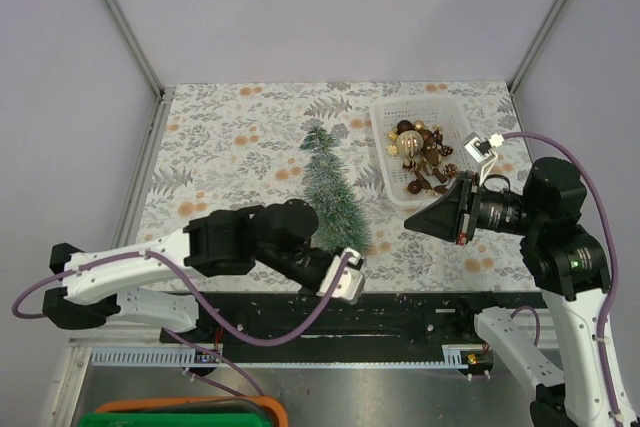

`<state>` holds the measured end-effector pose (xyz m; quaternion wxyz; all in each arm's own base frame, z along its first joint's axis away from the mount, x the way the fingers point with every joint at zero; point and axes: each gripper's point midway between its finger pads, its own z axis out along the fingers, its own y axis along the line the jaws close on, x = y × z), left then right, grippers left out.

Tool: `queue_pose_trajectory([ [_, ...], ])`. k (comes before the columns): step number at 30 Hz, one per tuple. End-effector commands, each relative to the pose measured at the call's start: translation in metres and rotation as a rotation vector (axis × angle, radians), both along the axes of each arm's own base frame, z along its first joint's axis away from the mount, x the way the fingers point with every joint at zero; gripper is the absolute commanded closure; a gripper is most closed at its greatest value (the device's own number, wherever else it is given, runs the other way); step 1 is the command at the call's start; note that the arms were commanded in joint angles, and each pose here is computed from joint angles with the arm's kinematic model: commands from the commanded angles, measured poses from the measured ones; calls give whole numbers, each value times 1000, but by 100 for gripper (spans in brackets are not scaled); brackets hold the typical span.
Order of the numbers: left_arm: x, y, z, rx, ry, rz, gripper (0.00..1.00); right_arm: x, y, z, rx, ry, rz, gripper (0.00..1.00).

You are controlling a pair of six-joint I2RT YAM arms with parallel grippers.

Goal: Decorate the small christmas tree

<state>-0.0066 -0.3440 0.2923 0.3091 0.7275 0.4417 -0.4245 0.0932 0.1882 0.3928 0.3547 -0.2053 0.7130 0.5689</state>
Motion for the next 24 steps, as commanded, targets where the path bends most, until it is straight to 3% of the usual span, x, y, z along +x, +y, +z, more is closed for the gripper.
queue_pose_trajectory([
  [1,-23,45,-4,45,6,-120,96,17,-2,0,-39,-32,-58,100],
  [10,-24,103,-24,171,-33,-132,100,45,-11,-13,-140,-33,-174,100],
  [16,4,99,-41,119,-72,19,100,59,-7,-42,-154,46,-169,100],
  [21,2,84,-4,0,-31,34,100,64,-7,-66,-166,101,-180,100],
  [22,2,79,10,-36,-13,42,100,64,-7,-68,-166,105,-179,93],
  [24,0,70,32,-86,48,60,100,65,-8,-72,-169,109,-191,67],
])
